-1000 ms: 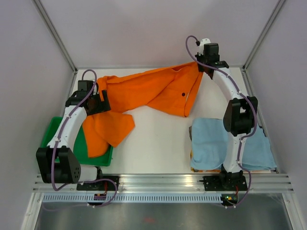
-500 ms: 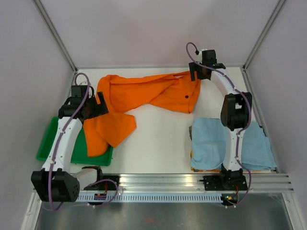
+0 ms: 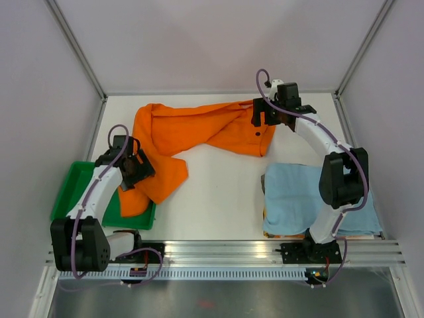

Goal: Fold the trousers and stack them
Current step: Flatten the trousers out

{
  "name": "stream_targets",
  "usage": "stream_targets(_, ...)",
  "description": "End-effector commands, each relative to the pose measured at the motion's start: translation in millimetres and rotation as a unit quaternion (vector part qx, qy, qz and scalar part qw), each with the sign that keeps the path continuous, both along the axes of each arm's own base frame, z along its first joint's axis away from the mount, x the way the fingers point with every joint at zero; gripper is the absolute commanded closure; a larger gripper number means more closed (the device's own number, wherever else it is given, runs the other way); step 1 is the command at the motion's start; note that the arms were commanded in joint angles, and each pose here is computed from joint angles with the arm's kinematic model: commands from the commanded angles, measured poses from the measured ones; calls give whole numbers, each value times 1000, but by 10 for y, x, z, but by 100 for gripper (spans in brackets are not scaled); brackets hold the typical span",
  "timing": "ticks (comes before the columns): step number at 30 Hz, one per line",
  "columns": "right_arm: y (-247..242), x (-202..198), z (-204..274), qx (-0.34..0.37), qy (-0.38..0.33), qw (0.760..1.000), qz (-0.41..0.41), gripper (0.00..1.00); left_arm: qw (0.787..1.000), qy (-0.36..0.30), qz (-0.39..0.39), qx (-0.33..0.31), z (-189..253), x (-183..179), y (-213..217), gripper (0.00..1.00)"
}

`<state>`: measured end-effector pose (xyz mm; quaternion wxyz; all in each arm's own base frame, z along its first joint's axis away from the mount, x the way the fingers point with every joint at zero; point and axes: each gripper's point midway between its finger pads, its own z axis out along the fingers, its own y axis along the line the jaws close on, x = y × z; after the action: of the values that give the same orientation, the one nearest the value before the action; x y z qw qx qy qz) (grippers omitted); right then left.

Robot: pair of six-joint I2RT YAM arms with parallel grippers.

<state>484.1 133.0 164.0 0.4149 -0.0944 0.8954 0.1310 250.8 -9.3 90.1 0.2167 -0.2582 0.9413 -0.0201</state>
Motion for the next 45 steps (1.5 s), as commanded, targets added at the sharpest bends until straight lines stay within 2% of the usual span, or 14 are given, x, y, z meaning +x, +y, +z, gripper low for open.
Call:
stream_targets(1, 37, -41, -83, 13, 12, 1000, 3, 5, 997, -32, 57, -48, -62, 100, -119, 12)
stream_targets(4, 83, -37, -66, 23, 12, 1000, 7, 5, 995, -41, 60, -69, -112, 125, -184, 27)
stream_targets(7, 127, -44, -63, 28, 11, 999, 14, 5, 994, -75, 55, -59, 55, 208, -145, 61)
stream_targets(8, 131, -51, -98, 27, 14, 999, 14, 5, 993, -95, 51, -42, 198, 254, -89, 79)
stream_targets(11, 145, -95, -204, 24, 28, 999, 16, 5, 991, -123, 51, -15, 569, 333, 9, 98)
stream_targets(18, 232, -232, -492, 25, 63, 998, 15, 5, 963, -263, 39, 51, 1812, 809, 243, 98)
stream_targets(23, 230, -249, -568, 23, 71, 997, 11, 5, 942, -309, 122, 53, 2327, 1304, 679, 98)
stream_targets(33, 75, -147, -820, -15, 87, 996, -33, 4, 903, -352, 247, -14, 2378, 2171, 1909, 98)
stream_targets(34, 78, -124, -846, -11, 91, 995, -42, 4, 909, -336, 247, -15, 2210, 2296, 2001, 97)
stream_targets(35, 71, -117, -866, -10, 94, 994, -49, 4, 904, -354, 240, -6, 2408, 2371, 2043, 96)
stream_targets(37, 53, -103, -882, -7, 99, 993, -66, 4, 911, -344, 228, 8, 2398, 2432, 2079, 85)
stream_targets(38, 63, -99, -878, 0, 102, 992, -73, 4, 911, -346, 225, 13, 2427, 2472, 2104, 50)
stream_targets(40, 91, -146, -924, 10, 114, 991, -75, 4, 916, -335, 218, 23, 2402, 2433, 2109, 2)
stream_targets(45, 296, -210, -1003, 64, 137, 986, -67, 4, 932, -323, 164, 22, 2457, 2220, 1852, 0)
